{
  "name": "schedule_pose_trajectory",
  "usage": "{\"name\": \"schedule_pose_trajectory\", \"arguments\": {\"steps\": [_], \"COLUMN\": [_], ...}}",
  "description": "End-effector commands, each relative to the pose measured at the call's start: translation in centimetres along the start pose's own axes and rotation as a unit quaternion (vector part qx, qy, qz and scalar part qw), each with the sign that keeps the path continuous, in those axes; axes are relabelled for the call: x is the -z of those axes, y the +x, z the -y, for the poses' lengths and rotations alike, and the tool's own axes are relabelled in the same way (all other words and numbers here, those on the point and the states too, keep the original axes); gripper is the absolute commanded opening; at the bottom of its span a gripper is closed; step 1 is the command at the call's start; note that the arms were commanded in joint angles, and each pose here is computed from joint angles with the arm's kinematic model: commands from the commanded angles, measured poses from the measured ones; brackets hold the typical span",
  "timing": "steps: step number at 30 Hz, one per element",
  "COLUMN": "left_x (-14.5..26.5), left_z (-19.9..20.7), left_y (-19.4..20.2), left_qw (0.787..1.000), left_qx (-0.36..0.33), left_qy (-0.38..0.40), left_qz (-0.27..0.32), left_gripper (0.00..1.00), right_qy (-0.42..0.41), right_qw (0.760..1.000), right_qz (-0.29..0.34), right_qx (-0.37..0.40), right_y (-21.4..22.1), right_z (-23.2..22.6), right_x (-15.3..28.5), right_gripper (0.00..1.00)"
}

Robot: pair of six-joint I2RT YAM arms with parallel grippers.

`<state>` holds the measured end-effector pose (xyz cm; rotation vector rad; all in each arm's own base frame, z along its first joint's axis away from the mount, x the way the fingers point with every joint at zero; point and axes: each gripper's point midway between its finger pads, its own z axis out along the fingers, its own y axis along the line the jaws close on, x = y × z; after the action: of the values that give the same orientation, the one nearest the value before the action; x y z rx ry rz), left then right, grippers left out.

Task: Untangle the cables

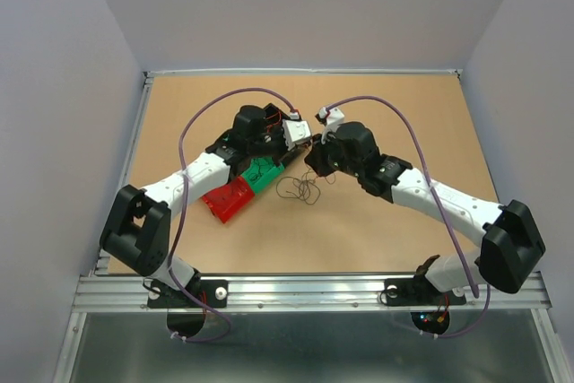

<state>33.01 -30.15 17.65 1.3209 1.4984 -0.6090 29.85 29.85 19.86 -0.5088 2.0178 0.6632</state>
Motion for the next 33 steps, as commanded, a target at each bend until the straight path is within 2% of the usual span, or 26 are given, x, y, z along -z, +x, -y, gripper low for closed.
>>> {"name": "schedule_pose_trajectory", "arguments": {"steps": [1,4,5,7,8,10,11,13,14,16,17,19,21,27,33], "left_x": [2.9,5.0,6.4,8.1,10.0,11.9,14.4,16.5,18.7,20.9,22.1,23.0,22.5,20.3,17.1], "left_z": [-1.7,-1.6,-2.4,-2.8,-3.6,-4.4,-4.9,-6.2,-6.8,-8.2,-9.4,-10.6,-10.9,-11.0,-11.3], "left_y": [-7.9,-12.4,-15.8,-18.9,-22.7,-25.5,-29.2,-31.7,-34.1,-35.8,-36.0,-36.0,-35.5,-33.7,-30.6], "left_qw": [0.997,0.994,0.990,0.989,0.983,0.979,0.971,0.962,0.952,0.934,0.922,0.912,0.915,0.926,0.941], "left_qx": [-0.022,-0.010,-0.023,-0.014,-0.029,-0.025,-0.037,-0.031,-0.036,-0.012,0.014,0.027,0.032,0.035,0.038], "left_qy": [-0.026,-0.021,-0.030,-0.035,-0.051,-0.074,-0.092,-0.132,-0.160,-0.210,-0.245,-0.266,-0.259,-0.242,-0.223], "left_qz": [0.074,0.107,0.133,0.146,0.174,0.186,0.219,0.235,0.260,0.289,0.299,0.312,0.309,0.287,0.254], "left_gripper": [0.00,0.00,0.00,0.00,0.00,0.00,0.00,0.00,0.00,0.00,0.00,0.00,0.00,0.00,0.00], "right_qy": [0.052,0.096,0.109,0.125,0.135,0.147,0.161,0.191,0.208,0.207,0.211,0.219,0.222,0.220,0.276], "right_qw": [0.997,0.994,0.992,0.991,0.990,0.988,0.986,0.979,0.973,0.968,0.961,0.953,0.950,0.952,0.929], "right_qz": [0.047,0.044,0.047,0.029,0.027,0.019,0.005,-0.008,-0.018,-0.049,-0.052,-0.049,-0.044,0.027,0.113], "right_qx": [-0.016,-0.026,-0.031,-0.033,-0.039,-0.043,-0.049,-0.065,-0.098,-0.135,-0.172,-0.205,-0.216,-0.212,-0.221], "right_y": [-0.5,1.2,1.4,2.9,3.2,3.8,5.1,6.2,6.4,8.3,8.6,8.6,8.6,5.2,2.1], "right_z": [1.8,3.8,4.3,5.0,5.4,5.9,6.5,7.9,9.1,10.2,11.4,13.1,13.4,13.2,14.8], "right_x": [-2.0,-3.9,-4.5,-6.1,-6.6,-7.6,-8.4,-9.1,-9.2,-9.9,-9.7,-9.2,-8.7,-5.8,-1.1], "right_gripper": [0.11,0.11,0.11,0.12,0.13,0.14,0.22,0.25,0.24,0.17,0.11,0.09,0.08,0.09,0.09]}}
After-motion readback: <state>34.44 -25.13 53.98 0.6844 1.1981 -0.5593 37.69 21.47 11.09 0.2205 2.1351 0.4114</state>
